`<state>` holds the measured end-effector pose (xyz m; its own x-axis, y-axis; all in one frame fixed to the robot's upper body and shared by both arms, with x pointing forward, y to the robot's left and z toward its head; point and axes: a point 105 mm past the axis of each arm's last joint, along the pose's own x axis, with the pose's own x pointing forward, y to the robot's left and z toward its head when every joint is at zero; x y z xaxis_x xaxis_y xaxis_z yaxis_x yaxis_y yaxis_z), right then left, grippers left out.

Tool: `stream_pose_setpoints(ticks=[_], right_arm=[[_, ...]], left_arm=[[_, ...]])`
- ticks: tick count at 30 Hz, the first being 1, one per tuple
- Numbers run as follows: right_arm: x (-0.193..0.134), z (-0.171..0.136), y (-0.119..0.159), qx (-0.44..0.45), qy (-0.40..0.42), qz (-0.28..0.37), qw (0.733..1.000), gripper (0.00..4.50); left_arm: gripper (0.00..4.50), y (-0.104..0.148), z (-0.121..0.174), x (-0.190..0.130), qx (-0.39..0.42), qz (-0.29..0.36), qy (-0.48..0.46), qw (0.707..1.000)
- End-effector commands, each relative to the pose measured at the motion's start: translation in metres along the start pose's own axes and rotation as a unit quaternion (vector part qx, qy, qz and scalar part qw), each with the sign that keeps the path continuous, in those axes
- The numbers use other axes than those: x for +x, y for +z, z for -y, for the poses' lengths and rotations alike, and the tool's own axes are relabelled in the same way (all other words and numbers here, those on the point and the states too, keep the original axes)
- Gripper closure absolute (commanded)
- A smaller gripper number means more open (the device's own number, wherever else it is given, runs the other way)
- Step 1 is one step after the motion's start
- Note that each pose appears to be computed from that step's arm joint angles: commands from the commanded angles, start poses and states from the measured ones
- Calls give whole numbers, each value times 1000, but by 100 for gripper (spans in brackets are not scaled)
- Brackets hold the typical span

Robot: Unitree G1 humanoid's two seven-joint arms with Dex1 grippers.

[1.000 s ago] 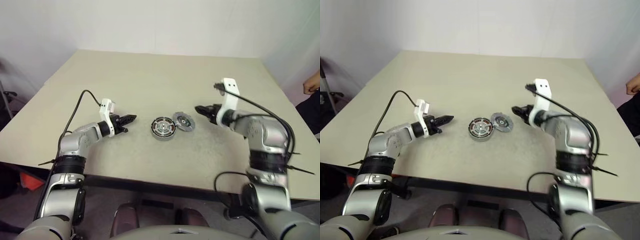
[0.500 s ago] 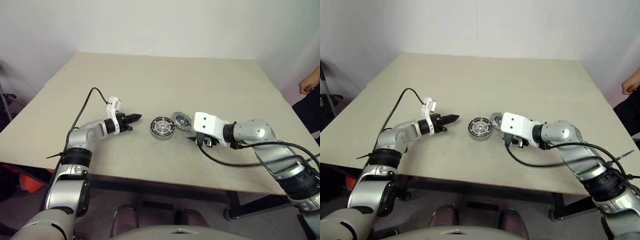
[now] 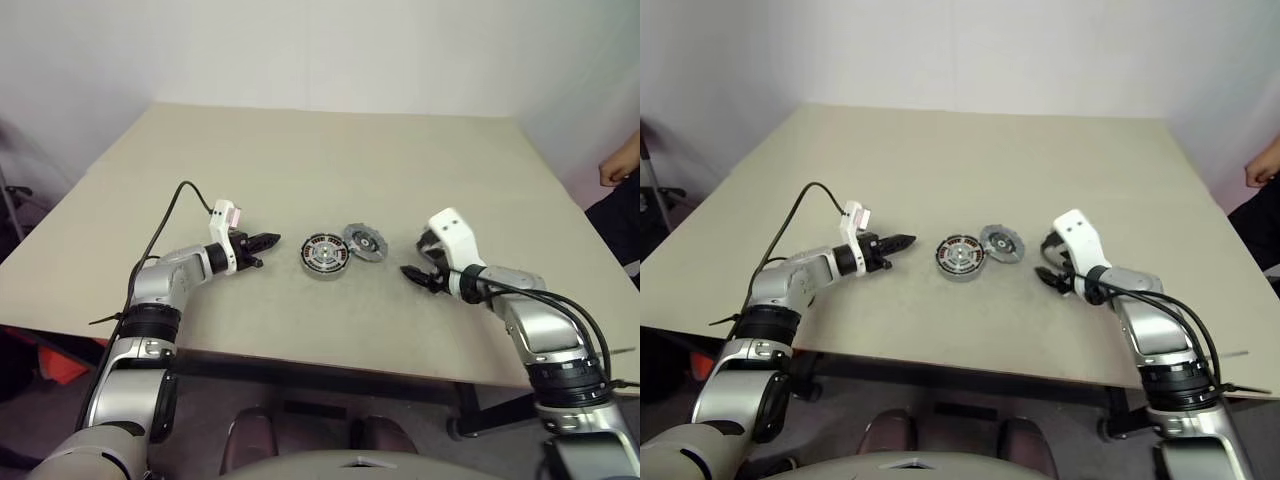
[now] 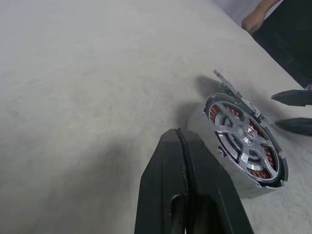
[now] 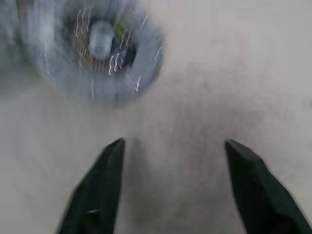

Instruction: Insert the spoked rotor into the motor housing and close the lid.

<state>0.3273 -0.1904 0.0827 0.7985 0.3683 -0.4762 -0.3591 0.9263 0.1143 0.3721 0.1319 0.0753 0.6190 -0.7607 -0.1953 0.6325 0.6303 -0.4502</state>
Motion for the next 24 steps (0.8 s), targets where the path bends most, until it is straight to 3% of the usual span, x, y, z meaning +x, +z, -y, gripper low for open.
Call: stream_pose_setpoints(ticks=[1,3,7,13,24], right_arm=[[-21,8,29,263,21,52,963,39],[-17,7,18,371,42,52,926,39],[-10,-7,-6,431,38,38,901,39],[-5,-32,-17,453,64,22,889,39],[14,-52,7,460,117,-2,880,39]], left_arm=[[450,16,6,1,19,15,-10,1000],[450,15,6,1,19,11,-12,1000],[450,14,7,1,20,8,-13,1000],[450,14,6,1,19,7,-12,1000],[450,12,6,1,21,4,-10,1000]])
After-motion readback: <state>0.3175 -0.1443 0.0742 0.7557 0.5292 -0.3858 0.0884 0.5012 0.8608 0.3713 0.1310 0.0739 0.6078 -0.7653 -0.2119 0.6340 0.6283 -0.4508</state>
